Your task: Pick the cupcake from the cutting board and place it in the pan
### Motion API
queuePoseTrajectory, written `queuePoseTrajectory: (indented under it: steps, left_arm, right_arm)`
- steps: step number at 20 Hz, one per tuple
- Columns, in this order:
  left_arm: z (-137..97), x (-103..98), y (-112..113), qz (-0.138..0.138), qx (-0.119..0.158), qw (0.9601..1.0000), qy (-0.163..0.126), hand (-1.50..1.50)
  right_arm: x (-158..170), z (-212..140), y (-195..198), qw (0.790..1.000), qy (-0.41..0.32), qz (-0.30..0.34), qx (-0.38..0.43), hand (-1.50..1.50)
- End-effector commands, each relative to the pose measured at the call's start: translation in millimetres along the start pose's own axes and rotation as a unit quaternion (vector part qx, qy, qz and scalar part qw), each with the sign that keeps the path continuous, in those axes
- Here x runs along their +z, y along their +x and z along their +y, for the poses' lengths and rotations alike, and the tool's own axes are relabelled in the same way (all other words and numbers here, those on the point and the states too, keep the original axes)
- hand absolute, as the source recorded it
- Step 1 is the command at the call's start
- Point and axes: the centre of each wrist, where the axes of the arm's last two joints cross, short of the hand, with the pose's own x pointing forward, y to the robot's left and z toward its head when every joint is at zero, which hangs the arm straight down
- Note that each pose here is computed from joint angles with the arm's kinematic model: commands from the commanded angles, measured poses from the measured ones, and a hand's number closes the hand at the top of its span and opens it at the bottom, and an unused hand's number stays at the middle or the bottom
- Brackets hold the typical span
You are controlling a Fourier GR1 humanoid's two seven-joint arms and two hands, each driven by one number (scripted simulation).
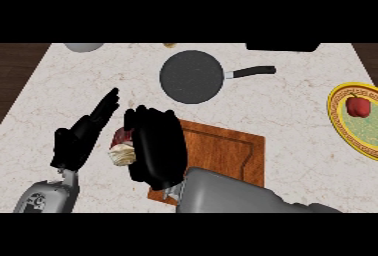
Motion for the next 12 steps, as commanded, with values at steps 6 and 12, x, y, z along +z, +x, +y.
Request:
queuePoseTrajectory:
  steps: [6, 12]
  left_arm:
    - [14.0, -7.3, 15.1, -0.005, -0.001, 0.9999, 0.012, 0.00]
    - [15.3, -4.7, -11.5, -0.001, -0.006, 1.0000, 0.001, 0.00]
  right_arm:
    - [-65.1, 24.9, -62.8, 0.996, -0.064, 0.054, -0.001, 1.50]
    - [-86.9, 30.8, -107.3, 0.995, -0.072, 0.064, 0.020, 1.50]
